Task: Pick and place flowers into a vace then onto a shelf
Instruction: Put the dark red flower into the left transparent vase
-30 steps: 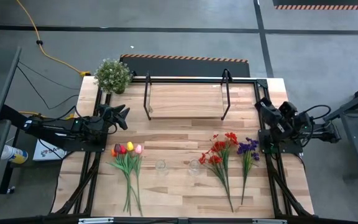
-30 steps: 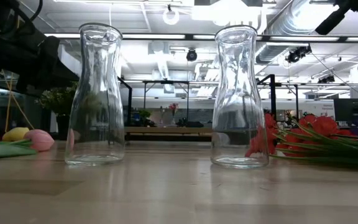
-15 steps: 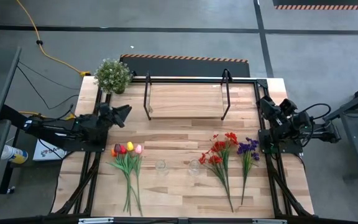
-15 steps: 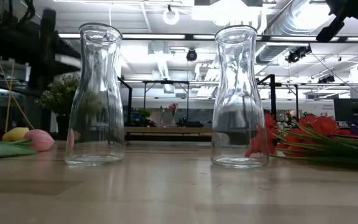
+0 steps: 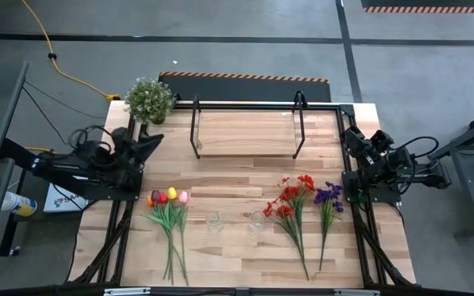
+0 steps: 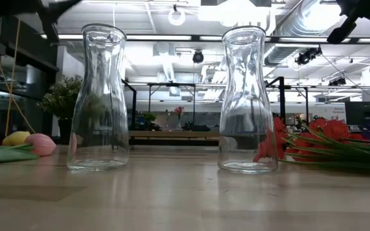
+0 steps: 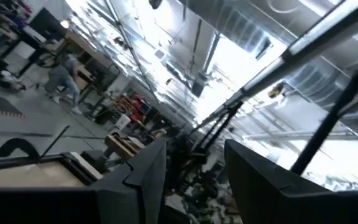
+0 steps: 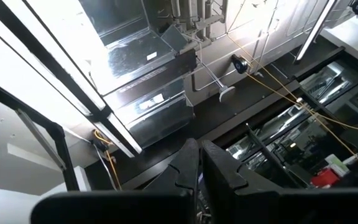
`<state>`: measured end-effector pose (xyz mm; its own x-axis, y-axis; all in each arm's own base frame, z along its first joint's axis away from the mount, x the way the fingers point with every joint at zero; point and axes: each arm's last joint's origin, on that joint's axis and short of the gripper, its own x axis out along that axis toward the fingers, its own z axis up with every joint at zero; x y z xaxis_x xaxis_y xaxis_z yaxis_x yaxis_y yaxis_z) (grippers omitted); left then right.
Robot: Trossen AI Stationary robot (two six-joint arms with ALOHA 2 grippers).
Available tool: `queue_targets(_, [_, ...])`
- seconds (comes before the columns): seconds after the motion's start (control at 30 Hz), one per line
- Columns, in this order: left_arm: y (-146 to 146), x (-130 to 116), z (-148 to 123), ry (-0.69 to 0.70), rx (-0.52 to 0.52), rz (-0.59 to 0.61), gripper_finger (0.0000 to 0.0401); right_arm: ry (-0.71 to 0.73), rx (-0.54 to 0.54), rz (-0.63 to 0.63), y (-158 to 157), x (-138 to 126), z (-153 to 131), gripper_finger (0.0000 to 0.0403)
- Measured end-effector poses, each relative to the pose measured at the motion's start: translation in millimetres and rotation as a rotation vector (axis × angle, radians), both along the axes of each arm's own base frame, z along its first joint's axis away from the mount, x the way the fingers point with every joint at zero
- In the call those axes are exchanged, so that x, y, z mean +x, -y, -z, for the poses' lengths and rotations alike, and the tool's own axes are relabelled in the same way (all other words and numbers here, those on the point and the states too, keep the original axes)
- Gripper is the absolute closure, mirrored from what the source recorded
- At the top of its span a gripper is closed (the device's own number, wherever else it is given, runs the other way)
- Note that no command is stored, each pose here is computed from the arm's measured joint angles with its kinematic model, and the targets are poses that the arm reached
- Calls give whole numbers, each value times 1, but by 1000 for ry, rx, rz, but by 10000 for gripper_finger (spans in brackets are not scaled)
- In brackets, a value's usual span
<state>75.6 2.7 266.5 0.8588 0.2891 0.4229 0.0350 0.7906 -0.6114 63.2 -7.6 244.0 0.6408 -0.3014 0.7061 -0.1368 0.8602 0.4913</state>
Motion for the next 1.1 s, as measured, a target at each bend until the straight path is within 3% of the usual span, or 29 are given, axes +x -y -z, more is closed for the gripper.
queue_targets(0.43, [-3, -33, -92, -87, 17, 43, 203, 23, 12, -14, 0, -1, -1, 391])
queue_targets(0.6, [-1, -31, -122, -189, 2, 86, 203, 28, 12, -14, 0, -2, -2, 391])
queue_targets(0.77, [2, -15, -137, -382, -135, 173, 203, 37, 12, -14, 0, -2, -2, 391])
queue_targets(0.97, [9, 6, -141, -673, -405, 336, 203, 42, -6, 7, 0, -3, -3, 391])
queue_targets(1.1, [13, 19, -131, -900, -584, 379, 203, 45, -25, 30, 0, -4, -4, 391])
